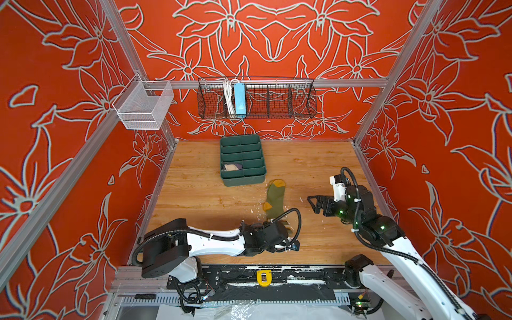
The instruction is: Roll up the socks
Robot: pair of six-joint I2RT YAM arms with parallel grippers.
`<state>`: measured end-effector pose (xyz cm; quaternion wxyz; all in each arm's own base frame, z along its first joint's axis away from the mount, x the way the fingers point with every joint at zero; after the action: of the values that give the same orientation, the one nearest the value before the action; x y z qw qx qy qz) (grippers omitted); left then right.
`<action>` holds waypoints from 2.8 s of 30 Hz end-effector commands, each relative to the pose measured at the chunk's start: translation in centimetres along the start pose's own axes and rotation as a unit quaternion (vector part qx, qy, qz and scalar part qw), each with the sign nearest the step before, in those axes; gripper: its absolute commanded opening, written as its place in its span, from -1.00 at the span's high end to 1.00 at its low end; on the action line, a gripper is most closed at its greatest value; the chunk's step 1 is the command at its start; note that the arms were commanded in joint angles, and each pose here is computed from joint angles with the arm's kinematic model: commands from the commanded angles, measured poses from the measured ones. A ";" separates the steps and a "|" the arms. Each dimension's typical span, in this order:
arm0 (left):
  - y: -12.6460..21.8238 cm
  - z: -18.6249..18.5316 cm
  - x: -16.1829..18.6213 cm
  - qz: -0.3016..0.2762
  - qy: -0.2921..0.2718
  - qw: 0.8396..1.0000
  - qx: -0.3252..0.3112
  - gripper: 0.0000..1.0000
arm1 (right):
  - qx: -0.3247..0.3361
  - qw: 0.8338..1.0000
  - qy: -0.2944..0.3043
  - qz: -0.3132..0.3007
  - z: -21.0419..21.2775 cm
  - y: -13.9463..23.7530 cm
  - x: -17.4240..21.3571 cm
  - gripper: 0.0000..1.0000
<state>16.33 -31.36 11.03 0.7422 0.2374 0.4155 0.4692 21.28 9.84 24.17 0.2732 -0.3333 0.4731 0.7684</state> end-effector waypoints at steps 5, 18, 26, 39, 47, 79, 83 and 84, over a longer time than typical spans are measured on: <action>-0.8 -1.8 -0.6 0.037 0.149 0.985 0.079 0.80 | 0.055 0.998 0.015 -0.025 -0.8 2.2 -2.2 -0.96; -1.6 -6.5 1.8 0.076 0.325 0.928 0.164 0.86 | 0.123 0.992 0.036 0.001 -2.2 2.5 -2.7 -0.95; -2.1 -7.3 3.9 0.047 0.377 0.903 0.202 0.87 | 0.103 0.990 0.089 -0.029 -2.0 2.8 -2.3 -0.96; -3.4 -7.3 4.7 0.056 0.449 0.824 0.341 0.87 | -0.040 0.957 0.283 0.059 1.3 -1.9 4.2 -0.83; -4.8 -8.2 5.8 0.083 0.487 0.782 0.381 0.89 | -0.055 0.869 0.487 0.069 3.2 -2.4 6.4 -0.72; -5.5 -7.6 7.3 0.105 0.515 0.760 0.382 0.91 | -0.199 0.583 0.775 0.140 7.7 -6.9 19.0 -0.58; -5.3 -7.3 7.2 0.105 0.507 0.766 0.381 0.91 | -0.194 0.582 0.776 0.150 7.7 -8.1 19.6 -0.39; -5.3 -7.2 7.2 0.105 0.506 0.767 0.380 0.91 | -0.193 0.581 0.776 0.153 7.8 -8.2 19.6 -0.30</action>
<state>16.15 -31.56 4.86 0.2885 0.2359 0.8805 0.2929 12.61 21.30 6.98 -0.4080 -0.7600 0.3905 0.3216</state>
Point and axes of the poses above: each gripper's point midway between its finger pads, its own y axis back along the fingers, its own z axis along the line the jaws close on, x = y × z, the point moved 4 cm from there along y, back along the fingers, and after that the axes turned 7 degrees about y, right-handed, at the moved point
